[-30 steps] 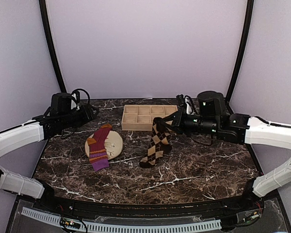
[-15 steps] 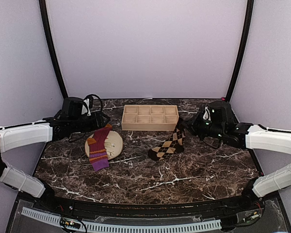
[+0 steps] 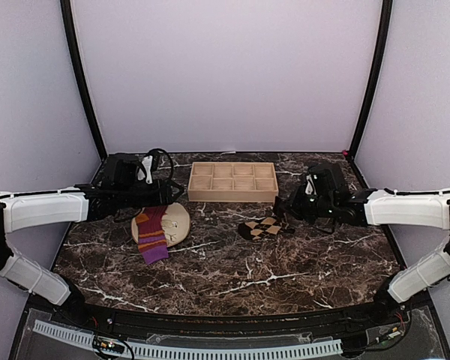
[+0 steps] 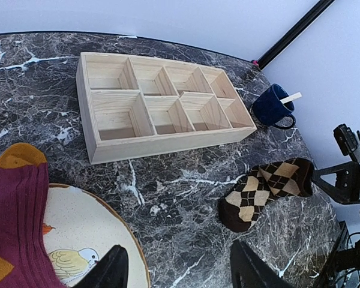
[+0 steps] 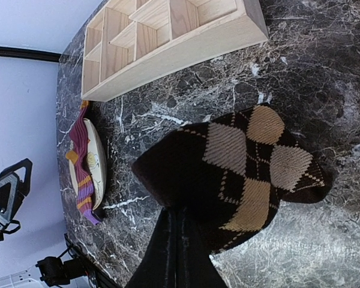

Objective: Roll the socks
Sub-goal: Fold the sock at the center of the board, then move the sock to the center of the board.

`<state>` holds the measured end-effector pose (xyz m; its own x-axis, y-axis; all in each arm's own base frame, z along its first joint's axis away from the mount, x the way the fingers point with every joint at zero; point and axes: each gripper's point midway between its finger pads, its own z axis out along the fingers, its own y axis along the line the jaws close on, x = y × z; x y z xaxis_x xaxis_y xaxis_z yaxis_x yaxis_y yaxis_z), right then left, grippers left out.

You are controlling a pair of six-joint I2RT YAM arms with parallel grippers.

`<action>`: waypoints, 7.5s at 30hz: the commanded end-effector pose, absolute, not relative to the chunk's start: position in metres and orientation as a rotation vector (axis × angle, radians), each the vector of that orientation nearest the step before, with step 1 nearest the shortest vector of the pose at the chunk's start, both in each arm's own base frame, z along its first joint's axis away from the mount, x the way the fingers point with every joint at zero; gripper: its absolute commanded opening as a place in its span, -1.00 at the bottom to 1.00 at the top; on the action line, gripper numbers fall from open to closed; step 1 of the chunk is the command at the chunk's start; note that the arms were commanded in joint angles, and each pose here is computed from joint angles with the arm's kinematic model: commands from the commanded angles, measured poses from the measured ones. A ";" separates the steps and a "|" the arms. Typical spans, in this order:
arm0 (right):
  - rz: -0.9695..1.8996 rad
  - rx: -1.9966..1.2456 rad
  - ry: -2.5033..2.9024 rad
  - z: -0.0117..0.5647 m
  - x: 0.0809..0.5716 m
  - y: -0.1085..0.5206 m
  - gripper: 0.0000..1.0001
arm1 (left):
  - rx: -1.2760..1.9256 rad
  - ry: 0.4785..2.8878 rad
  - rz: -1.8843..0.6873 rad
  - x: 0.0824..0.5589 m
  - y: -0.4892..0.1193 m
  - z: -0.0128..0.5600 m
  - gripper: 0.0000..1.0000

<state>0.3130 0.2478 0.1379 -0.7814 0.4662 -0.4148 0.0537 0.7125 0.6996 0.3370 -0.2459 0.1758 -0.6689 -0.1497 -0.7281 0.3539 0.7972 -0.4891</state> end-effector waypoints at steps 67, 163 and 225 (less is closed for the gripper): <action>0.661 0.224 2.460 0.063 0.329 0.206 -0.19 | 0.649 2.383 -1.041 0.320 -0.436 0.112 0.24; 0.685 0.185 2.495 0.042 0.332 0.202 -0.17 | 0.577 2.532 -0.808 0.352 -0.469 0.100 -0.66; 0.634 -0.207 2.522 0.038 0.317 0.278 -0.61 | 0.545 2.660 -0.599 0.307 -0.416 0.082 -0.74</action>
